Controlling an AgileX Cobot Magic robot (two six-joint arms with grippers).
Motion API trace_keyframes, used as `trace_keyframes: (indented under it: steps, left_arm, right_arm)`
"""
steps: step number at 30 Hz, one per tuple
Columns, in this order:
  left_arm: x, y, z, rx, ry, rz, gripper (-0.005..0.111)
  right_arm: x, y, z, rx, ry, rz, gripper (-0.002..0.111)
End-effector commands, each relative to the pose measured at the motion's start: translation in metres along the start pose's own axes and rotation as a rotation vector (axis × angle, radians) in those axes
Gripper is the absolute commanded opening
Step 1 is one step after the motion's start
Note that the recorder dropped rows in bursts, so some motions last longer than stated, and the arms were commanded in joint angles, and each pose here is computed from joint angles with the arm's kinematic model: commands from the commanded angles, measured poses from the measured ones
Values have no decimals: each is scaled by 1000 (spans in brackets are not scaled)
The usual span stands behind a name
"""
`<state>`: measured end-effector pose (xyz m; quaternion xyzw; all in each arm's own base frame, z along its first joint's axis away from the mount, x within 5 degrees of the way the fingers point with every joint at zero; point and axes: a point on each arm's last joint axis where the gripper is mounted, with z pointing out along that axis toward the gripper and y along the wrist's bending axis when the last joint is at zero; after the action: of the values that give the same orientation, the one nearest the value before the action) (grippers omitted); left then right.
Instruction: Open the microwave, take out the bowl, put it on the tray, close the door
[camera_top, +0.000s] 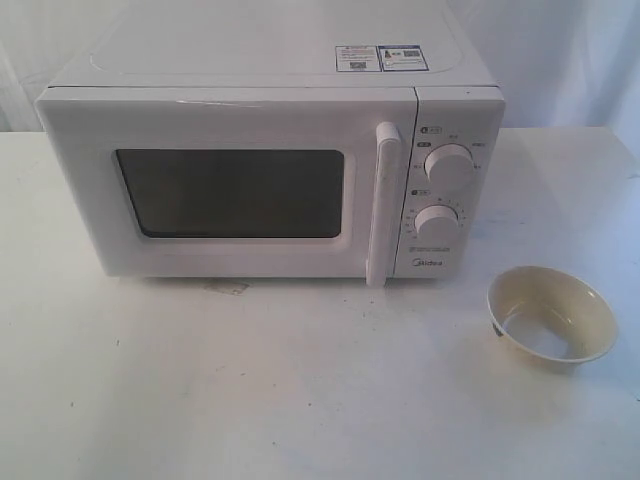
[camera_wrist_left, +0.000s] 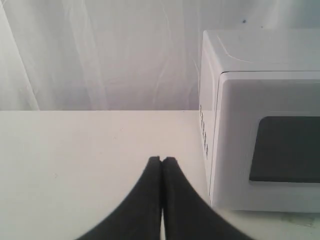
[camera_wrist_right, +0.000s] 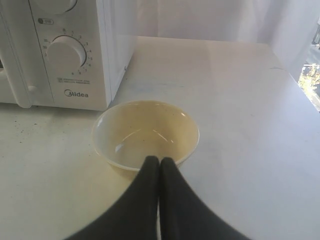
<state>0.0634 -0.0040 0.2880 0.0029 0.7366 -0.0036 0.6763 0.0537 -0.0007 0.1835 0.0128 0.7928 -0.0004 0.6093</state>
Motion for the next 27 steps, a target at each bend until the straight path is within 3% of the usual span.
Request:
trace_keyframes:
  steps: [1, 9, 13, 15, 27]
  left_arm:
    - [14, 1, 4, -11, 13, -25, 0]
    - [75, 5, 9, -46, 169, 26, 0]
    - [107, 7, 9, -70, 187, 13, 0]
    - [106, 7, 7, -81, 133, -8, 0]
    - [120, 2, -1, -44, 254, -77, 0]
  right_arm:
    - [2, -1, 0, 10, -1, -7, 0]
    - [2, -1, 0, 10, -1, -7, 0]
    - [2, -1, 0, 10, -1, -7, 0]
    - [2, -1, 0, 10, -1, -7, 0]
    - [2, -1, 0, 10, -1, -7, 0]
